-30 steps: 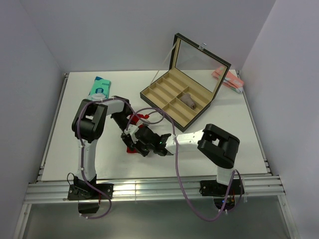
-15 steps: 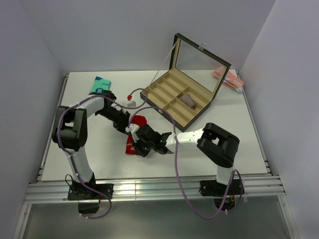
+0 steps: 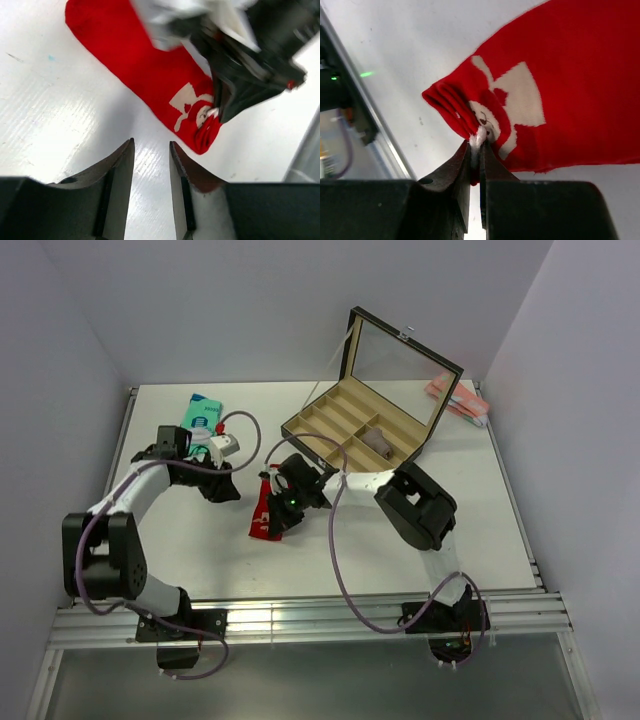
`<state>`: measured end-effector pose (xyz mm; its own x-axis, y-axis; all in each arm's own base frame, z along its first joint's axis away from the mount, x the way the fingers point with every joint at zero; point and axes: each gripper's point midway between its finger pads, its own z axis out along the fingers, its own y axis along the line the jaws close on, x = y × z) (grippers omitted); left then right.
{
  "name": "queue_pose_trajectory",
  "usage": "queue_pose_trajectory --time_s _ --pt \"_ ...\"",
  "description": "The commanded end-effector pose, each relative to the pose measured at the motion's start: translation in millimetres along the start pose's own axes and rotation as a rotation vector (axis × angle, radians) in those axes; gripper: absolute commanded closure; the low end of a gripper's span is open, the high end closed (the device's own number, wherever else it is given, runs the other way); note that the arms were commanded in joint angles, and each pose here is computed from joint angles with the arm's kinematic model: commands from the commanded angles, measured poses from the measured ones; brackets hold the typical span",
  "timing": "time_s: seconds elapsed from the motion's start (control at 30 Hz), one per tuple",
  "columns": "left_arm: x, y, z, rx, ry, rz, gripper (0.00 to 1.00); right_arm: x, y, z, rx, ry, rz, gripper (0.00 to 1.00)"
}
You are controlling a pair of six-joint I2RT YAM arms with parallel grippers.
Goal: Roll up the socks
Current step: Roll the sock at the center of the board.
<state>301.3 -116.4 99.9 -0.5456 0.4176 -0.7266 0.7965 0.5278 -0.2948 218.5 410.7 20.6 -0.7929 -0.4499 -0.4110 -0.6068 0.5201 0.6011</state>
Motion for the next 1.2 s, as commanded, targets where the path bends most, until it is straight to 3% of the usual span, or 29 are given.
queue_pose_trajectory --time_s 0.0,0.17,0.43,0.77,1.17 --pt "-2 4 -1 -0.135 0.012 0.231 0.6 22 2 -1 -0.055 0.162 0.166 0.97" --pt "-4 -31 13 -0.207 -0.026 0.529 0.55 13 10 -2 -0.134 0.198 0.275 0.97" --pt "18 -59 29 -0.179 -0.022 0.734 0.52 12 5 -3 -0.186 0.207 0.458 0.97" --pt "42 -84 49 -0.13 0.002 0.843 0.51 19 -5 -1 -0.185 0.2 0.589 0.99" --pt "60 -90 69 -0.143 0.053 0.983 0.51 34 -9 -4 -0.189 0.206 0.62 0.99"
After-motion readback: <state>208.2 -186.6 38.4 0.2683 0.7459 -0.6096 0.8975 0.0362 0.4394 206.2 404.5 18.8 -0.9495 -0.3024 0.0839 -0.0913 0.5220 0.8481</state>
